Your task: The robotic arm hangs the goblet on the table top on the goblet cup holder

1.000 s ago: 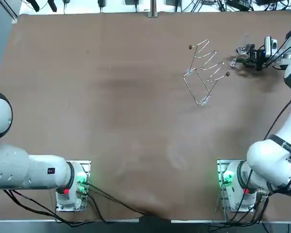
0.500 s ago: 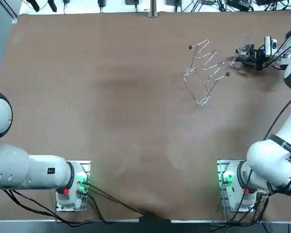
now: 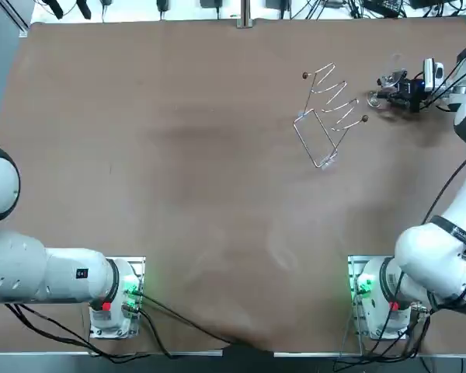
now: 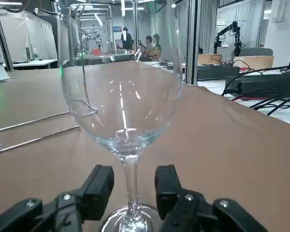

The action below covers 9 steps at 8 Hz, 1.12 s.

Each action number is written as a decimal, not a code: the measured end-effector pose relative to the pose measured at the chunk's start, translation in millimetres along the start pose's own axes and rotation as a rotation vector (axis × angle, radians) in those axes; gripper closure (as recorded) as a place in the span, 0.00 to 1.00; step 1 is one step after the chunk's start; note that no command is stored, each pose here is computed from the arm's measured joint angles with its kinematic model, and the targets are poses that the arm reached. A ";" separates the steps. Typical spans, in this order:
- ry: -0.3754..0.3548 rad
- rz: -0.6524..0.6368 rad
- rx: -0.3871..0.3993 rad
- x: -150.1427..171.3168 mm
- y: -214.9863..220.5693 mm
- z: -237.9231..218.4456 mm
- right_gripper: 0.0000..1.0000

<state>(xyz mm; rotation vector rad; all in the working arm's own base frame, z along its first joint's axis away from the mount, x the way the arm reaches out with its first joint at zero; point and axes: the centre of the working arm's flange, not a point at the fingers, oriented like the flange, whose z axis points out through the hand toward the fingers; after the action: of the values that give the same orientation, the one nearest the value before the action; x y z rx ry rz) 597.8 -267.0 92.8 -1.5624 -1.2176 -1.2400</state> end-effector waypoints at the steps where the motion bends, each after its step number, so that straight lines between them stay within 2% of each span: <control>1: 0.000 -0.002 0.000 -1.1 -0.4 0.2 0.44; 9: 0.005 -0.031 0.003 -5.2 -0.2 -0.1 0.52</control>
<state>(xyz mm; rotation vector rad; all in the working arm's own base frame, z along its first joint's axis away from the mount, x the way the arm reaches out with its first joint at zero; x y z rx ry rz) 597.2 -268.1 87.8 -1.5427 -1.2444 -1.2606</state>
